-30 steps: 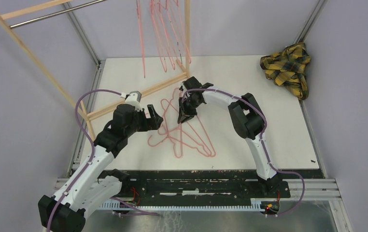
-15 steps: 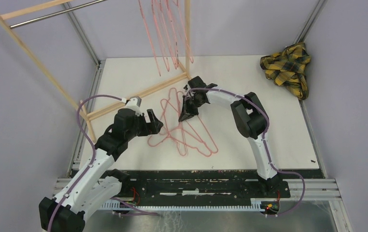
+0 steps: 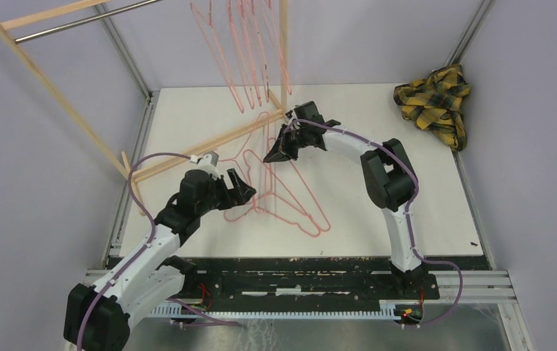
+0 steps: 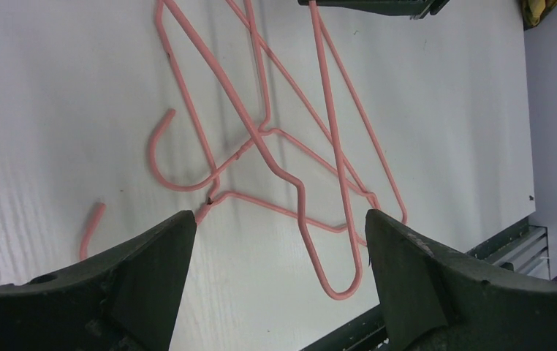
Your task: Organize the hangers
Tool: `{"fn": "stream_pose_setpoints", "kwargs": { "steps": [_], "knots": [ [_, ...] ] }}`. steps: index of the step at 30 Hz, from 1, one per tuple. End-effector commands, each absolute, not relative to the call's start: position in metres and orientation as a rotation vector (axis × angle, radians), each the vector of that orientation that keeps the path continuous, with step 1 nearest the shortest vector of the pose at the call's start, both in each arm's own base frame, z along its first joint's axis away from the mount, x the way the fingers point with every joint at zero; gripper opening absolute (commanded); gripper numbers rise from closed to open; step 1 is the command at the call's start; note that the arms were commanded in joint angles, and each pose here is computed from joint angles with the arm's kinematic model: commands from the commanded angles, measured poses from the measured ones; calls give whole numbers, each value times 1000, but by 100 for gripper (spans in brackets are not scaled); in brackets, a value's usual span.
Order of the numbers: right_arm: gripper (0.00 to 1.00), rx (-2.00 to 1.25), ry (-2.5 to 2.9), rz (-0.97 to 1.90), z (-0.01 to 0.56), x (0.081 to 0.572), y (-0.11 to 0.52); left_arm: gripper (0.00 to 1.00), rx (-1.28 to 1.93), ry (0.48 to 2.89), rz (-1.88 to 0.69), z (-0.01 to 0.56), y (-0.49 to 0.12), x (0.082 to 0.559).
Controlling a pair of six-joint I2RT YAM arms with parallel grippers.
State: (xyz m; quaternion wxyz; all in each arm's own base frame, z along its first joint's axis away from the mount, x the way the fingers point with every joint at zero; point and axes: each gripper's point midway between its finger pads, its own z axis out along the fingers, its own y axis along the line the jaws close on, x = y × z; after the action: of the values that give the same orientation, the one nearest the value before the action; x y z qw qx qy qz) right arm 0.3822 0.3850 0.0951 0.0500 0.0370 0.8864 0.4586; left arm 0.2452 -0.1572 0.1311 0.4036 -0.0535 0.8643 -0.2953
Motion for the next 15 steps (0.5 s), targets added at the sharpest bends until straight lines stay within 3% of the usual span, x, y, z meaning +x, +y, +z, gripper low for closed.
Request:
{"fn": "stream_pose_setpoints", "kwargs": {
  "steps": [1, 15],
  "knots": [
    [1, 70, 2590, 1549, 143, 379, 397, 92, -207, 2082, -896, 142, -175, 261],
    [1, 107, 2544, 1649, 162, 382, 404, 91, -199, 1954, -1181, 167, -218, 291]
  ]
}}
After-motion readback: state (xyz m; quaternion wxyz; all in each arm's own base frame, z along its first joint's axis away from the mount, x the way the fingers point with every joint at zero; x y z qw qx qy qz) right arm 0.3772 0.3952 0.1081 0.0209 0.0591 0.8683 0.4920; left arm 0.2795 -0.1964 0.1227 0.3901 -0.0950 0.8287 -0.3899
